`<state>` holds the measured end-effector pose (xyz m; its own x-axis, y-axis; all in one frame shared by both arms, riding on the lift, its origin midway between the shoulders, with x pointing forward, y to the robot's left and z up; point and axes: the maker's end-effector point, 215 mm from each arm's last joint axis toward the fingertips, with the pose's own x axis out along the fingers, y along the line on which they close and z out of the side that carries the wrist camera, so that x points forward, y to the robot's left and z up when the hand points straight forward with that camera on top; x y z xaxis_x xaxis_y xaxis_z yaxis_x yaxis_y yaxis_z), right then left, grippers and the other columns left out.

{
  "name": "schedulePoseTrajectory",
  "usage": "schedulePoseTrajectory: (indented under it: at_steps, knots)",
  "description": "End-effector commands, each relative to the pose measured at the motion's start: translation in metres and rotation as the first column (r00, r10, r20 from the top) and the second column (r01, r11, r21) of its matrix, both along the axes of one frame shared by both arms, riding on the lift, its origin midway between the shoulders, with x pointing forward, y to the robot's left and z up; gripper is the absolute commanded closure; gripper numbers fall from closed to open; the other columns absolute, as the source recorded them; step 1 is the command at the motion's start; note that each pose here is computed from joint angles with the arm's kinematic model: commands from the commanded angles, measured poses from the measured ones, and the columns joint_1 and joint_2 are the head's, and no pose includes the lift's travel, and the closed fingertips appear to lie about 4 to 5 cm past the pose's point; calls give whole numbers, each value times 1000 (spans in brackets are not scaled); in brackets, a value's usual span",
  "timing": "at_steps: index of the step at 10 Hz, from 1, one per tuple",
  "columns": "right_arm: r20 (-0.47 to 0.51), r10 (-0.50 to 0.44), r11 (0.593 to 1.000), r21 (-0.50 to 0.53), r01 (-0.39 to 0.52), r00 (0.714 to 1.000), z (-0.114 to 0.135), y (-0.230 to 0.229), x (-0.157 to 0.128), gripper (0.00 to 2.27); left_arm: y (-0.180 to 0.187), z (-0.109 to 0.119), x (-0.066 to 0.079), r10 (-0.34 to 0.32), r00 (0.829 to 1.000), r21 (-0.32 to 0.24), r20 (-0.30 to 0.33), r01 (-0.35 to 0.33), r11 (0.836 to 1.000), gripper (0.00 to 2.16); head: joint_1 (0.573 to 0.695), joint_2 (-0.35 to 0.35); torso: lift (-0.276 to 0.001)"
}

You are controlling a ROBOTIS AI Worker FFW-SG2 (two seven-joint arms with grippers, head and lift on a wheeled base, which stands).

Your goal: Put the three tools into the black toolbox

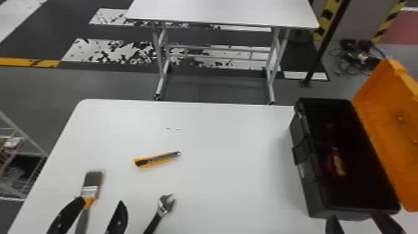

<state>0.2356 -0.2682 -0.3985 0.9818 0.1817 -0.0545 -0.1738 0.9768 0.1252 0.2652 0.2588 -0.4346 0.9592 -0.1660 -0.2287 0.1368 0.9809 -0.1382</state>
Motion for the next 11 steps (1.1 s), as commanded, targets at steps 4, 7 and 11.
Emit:
schedulePoseTrajectory:
  at_steps: [4,7,11]
  knots:
    - [11,-3,1000,0,3,1000,2,-2,-1,113,-20,-55,-6,-78,976,4,-204,80,997,137,695,-55,-51]
    - [12,-1,1000,0,1,1000,1,-2,-1,113,-34,-75,-14,-134,922,-29,-364,132,991,137,695,-101,-51]
    - [18,1,1000,0,-1,1000,3,-3,0,113,-29,-78,-40,-176,756,-93,-630,151,984,137,695,-119,-51]
